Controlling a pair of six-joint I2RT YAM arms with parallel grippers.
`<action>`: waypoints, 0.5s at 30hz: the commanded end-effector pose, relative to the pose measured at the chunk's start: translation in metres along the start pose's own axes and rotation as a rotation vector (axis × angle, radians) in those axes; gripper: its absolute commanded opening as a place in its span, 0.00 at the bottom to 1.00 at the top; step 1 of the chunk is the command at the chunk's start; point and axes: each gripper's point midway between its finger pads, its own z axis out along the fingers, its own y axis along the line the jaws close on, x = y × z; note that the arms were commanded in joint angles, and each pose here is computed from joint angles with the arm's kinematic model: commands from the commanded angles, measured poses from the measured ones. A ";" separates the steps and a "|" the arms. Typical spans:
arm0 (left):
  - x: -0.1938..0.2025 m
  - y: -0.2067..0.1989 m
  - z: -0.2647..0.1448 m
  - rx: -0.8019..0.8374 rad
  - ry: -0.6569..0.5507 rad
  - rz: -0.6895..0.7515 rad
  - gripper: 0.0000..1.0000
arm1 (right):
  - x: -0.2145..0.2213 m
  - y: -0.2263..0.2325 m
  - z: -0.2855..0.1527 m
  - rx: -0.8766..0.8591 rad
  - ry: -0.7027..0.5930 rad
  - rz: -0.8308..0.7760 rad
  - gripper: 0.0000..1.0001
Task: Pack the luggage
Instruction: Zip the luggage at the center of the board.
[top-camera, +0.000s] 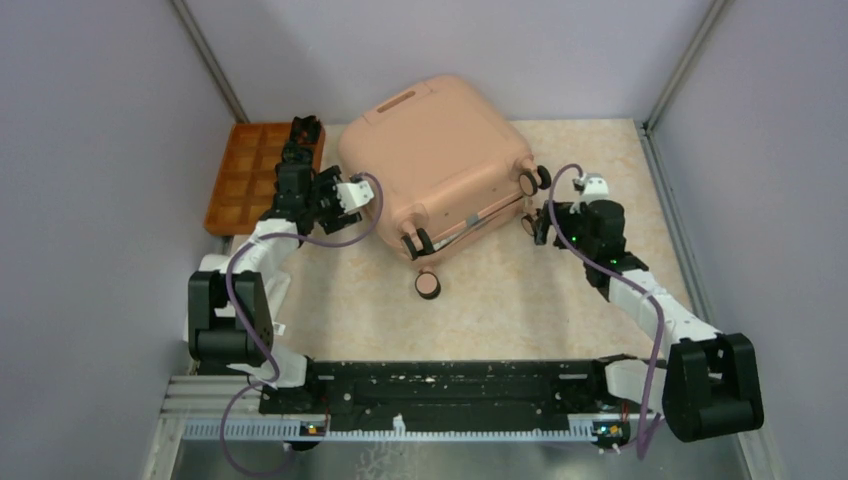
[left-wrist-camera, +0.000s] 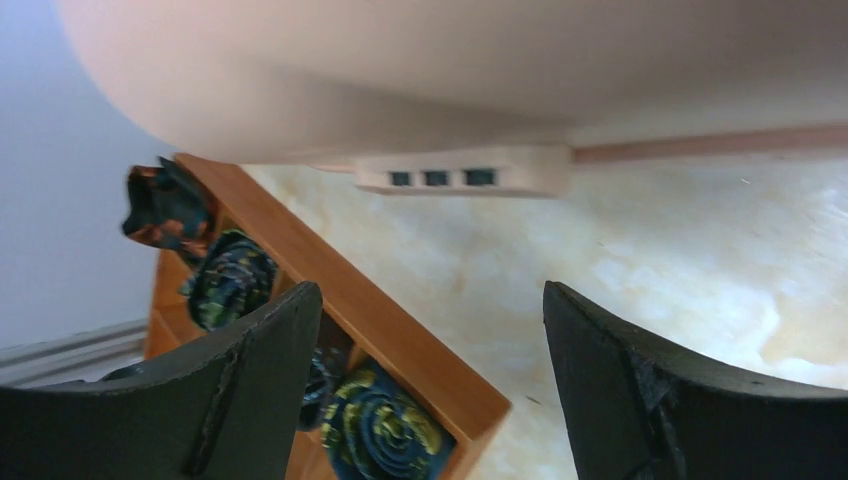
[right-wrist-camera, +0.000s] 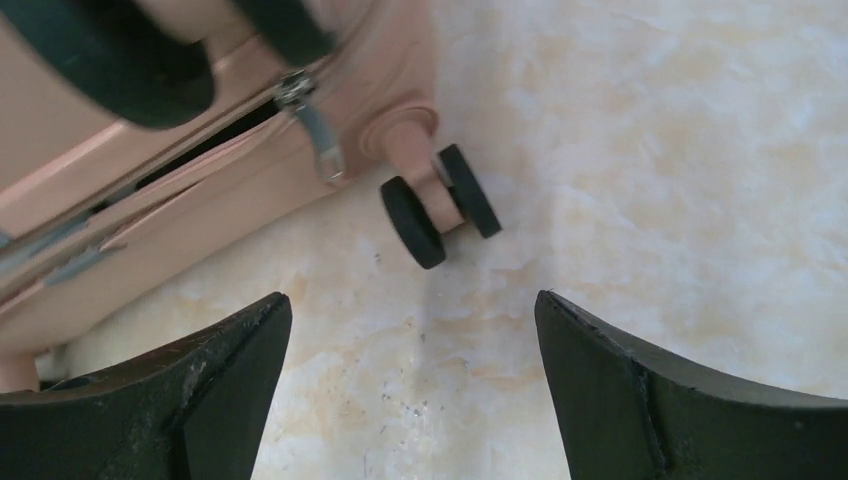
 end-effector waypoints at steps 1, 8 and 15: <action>-0.025 0.043 0.006 -0.118 -0.091 0.065 0.87 | -0.007 0.034 0.013 -0.188 -0.066 -0.257 0.86; -0.022 0.039 0.005 -0.092 -0.064 -0.006 0.84 | -0.004 0.055 0.029 -0.329 -0.074 -0.333 0.70; -0.025 0.035 0.003 -0.074 -0.075 -0.049 0.83 | -0.023 0.067 0.045 -0.321 -0.169 -0.386 0.65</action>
